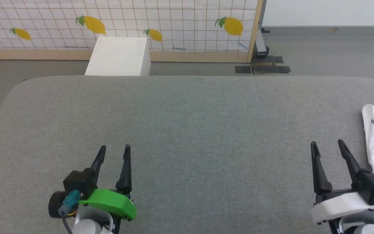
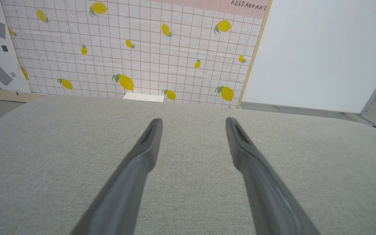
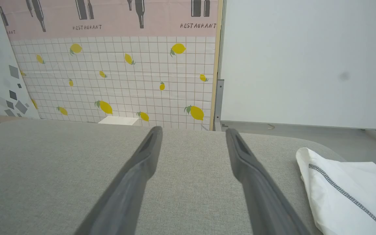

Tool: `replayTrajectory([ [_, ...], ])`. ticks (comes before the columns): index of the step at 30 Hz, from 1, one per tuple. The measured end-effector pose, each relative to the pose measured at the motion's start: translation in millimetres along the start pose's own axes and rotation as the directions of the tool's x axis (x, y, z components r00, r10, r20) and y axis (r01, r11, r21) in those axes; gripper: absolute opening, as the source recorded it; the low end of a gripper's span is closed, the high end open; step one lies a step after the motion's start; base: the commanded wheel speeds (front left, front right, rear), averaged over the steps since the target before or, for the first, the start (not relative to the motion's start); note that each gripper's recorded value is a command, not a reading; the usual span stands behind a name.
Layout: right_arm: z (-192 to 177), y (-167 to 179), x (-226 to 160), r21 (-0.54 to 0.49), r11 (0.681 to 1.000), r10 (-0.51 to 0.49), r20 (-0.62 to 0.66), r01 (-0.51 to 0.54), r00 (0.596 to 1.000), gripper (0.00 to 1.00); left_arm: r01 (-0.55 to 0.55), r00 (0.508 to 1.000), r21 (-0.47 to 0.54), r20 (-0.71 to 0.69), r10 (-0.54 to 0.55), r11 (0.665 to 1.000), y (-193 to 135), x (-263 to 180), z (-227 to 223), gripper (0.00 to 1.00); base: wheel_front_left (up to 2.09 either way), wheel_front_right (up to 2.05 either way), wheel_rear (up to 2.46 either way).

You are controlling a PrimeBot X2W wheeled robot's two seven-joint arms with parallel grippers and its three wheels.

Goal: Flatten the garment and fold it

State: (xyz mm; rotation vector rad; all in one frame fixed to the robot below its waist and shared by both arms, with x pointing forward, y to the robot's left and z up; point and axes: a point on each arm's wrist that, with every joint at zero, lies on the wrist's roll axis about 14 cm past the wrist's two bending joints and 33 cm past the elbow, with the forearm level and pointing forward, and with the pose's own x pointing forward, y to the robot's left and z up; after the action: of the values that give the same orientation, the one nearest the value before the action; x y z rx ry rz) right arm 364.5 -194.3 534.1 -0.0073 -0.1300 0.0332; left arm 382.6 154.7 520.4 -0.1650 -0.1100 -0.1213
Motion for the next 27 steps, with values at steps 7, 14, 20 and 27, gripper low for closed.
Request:
replayTrajectory([
  [7, -4, -2, -5, 0.023, 1.0, -0.01, -0.009, 0.01, 1.0, 1.0, 0.002, 1.0, -0.003, -0.001, -0.002, 1.0, -2, -3, 0, 1.0, 0.0, 0.0, 0.0],
  [14, -8, -2, -6, 0.029, 1.0, -0.011, -0.02, 0.012, 1.0, 1.0, 0.006, 1.0, -0.005, -0.011, -0.006, 1.0, -4, -4, -4, 1.0, 0.0, 0.0, 0.0],
  [20, -12, -3, -6, 0.035, 0.999, -0.015, -0.032, 0.016, 0.999, 0.0, 0.007, 1.0, -0.006, -0.022, -0.007, 1.0, -4, -3, -7, 0.0, 0.0, 0.0, 0.0],
  [27, -12, -3, -6, 0.035, 0.999, -0.014, -0.032, 0.016, 0.999, 0.0, 0.008, 1.0, -0.006, -0.022, -0.008, 1.0, -4, -3, -7, 0.0, 0.0, 0.0, 0.0],
])
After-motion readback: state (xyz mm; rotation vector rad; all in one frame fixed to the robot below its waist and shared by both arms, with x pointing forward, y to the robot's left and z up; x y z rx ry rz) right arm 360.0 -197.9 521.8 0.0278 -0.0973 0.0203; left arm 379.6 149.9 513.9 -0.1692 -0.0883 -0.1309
